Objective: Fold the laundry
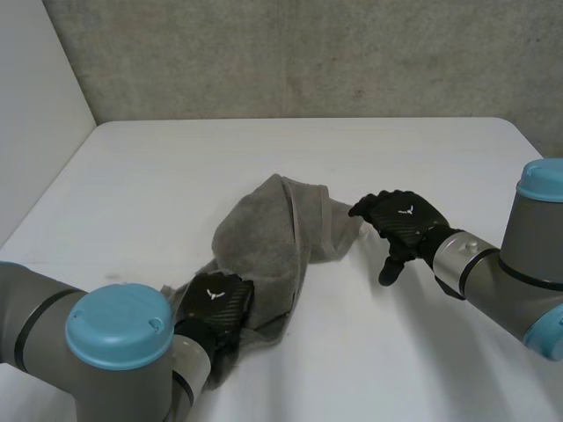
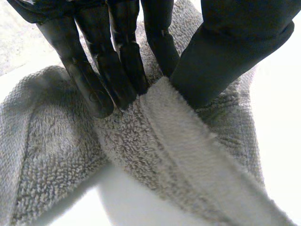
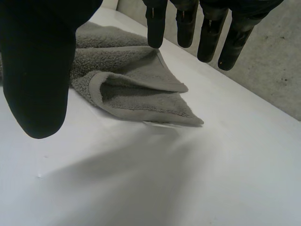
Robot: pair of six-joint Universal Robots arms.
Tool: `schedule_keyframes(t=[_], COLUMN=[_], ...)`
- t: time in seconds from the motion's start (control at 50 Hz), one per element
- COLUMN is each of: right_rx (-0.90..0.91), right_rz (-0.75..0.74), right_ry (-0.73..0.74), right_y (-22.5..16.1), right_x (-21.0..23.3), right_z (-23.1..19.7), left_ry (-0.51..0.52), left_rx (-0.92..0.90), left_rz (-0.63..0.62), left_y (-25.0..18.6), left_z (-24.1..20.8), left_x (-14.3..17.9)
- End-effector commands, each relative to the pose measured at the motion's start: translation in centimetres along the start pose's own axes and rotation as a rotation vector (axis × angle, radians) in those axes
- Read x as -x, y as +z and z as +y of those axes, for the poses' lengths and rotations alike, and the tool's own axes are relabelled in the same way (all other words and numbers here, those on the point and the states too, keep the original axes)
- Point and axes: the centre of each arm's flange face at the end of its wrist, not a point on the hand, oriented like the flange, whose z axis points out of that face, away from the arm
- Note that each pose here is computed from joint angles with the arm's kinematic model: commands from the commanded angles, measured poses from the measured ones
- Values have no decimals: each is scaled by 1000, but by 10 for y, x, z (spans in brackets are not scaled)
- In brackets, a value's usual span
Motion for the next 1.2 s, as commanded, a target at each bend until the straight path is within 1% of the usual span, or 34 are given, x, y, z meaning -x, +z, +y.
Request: schedule_keyframes(t=[0.02,0.04,0.1,0.14,0.16,0.2,0.32,0.4,0.42,0.44,0.46,0.48,0.5,0.52,0.54,0.56,0.58,0.6,0.62,0.64,0.66,0.68,0.72,0.74,0.82,0.9,0.92,1.0,1.06,1.1,1.12,1.2], right_rx=[-20,-20,-25,-26,-29,-33,-48,-61,-61,-74,-74,-85,-95,-95,-119,-150,-151,-175,-176,-187,-193,-193,-207,-207,-232,-247,-254,-278,-291,-297,-297,-306], right_rz=[15,15,20,27,32,32,36,26,26,15,15,-15,-64,-64,-109,-144,-145,-180,-181,-216,-259,-260,-329,-329,-392,-410,-420,-417,-372,-314,-314,-305], right_ry=[-15,-15,-16,-15,-15,-15,-31,-72,-72,-75,-75,-72,-67,-67,-61,-44,-44,-8,-8,43,89,89,129,129,108,96,90,74,80,133,134,211], right_y=[-1,-1,-2,-2,-3,-4,-8,-5,-5,-3,-3,1,10,10,18,25,25,32,32,40,48,48,63,63,80,87,89,94,101,106,106,111], right_x=[-4,-4,-5,-8,-11,-12,-14,-15,-15,-15,-15,-15,-12,-12,-12,-13,-13,-15,-15,-15,-10,-10,7,7,39,51,60,74,81,79,79,76], right_z=[-8,-8,-9,-10,-12,-14,-24,-36,-36,-42,-42,-45,-44,-44,-47,-52,-52,-56,-56,-56,-54,-54,-54,-54,-50,-45,-43,-43,-42,-44,-44,-47], left_ry=[-17,-26,-38,-66,-67,-87,-97,-100,-98,-98,-98,-98,-101,-102,-102,-101,-101,-101,-100,-100,-100,-99,-100,-98,-97,-98,-98,-99,-99,-98,-98,-98], left_rx=[-95,-131,-163,-218,-218,-256,-230,-193,-208,-208,-242,-242,-293,-356,-357,-427,-486,-486,-530,-530,-563,-573,-573,-562,-540,-515,-515,-519,-530,-537,-540,-551], left_rz=[-18,-28,-50,-111,-111,-163,-192,-178,-164,-164,-150,-150,-143,-131,-131,-120,-112,-111,-107,-106,-100,-93,-85,-77,-68,-71,-71,-73,-74,-74,-74,-73], left_y=[-5,-7,-7,-4,-4,-2,-3,-25,-35,-35,-45,-45,-56,-68,-69,-83,-97,-97,-108,-109,-119,-126,-132,-134,-137,-136,-136,-140,-143,-146,-148,-153], left_z=[-29,-40,-51,-71,-72,-89,-96,-104,-111,-111,-122,-122,-136,-151,-151,-167,-181,-181,-191,-191,-200,-205,-207,-206,-202,-195,-195,-194,-195,-196,-197,-198], left_x=[6,10,17,39,39,59,73,74,72,72,72,72,72,72,72,71,71,71,70,70,69,68,67,65,63,63,63,64,64,64,64,65])
